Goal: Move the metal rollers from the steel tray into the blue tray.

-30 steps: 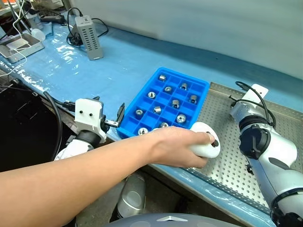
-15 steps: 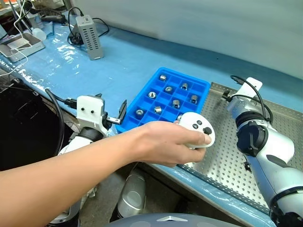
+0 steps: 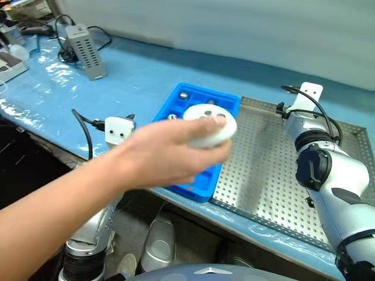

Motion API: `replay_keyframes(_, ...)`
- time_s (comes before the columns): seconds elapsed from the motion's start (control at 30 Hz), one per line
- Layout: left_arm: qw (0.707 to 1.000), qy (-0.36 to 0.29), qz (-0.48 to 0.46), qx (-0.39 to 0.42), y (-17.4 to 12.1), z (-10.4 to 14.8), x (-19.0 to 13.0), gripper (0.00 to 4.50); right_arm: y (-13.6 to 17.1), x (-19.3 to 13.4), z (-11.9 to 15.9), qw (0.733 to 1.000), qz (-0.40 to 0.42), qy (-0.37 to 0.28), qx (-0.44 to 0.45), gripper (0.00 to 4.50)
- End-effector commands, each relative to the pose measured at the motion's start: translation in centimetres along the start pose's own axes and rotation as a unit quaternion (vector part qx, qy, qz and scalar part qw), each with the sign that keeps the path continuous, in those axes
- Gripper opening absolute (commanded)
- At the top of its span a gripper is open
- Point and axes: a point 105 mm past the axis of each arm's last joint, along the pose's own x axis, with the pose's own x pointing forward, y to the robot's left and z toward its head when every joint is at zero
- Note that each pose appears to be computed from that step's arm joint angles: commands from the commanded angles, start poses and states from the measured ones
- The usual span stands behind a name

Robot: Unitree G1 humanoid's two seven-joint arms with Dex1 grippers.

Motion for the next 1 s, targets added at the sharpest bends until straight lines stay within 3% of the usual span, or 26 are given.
replay_keyframes(0.03,0.999,-0.026,0.021,0.015,0.4,1.3,-0.8,4.5,2.5,-0.7,2.8,0.999,0.011,-0.05,-0.017,4.46)
replay_keyframes(0.17,0.999,-0.024,0.005,0.03,-0.6,1.3,-0.4,4.5,3.4,-0.9,1.9,0.999,0.008,-0.032,0.004,4.46)
replay_keyframes(0.33,1.0,-0.026,-0.003,0.015,-1.9,1.2,0.1,4.5,1.6,-0.6,1.1,1.0,-0.024,-0.013,-0.004,4.46)
replay_keyframes(0.53,0.999,-0.017,0.007,0.029,-1.1,0.8,-0.2,4.5,1.5,-0.6,1.3,1.0,-0.027,-0.014,-0.006,4.46)
replay_keyframes(0.67,0.999,-0.022,0.013,0.031,-0.7,1.0,0.0,4.5,3.2,-0.9,2.9,0.999,0.003,-0.04,-0.024,4.46)
replay_keyframes(0.8,0.999,-0.025,0.023,0.029,-0.1,0.9,0.1,4.5,9.0,-2.6,5.1,0.985,0.147,-0.081,-0.032,4.46)
replay_keyframes(1.0,0.999,-0.029,0.019,0.031,-0.1,1.0,0.5,4.5,8.4,-2.3,4.5,0.988,0.136,-0.068,-0.018,4.46)
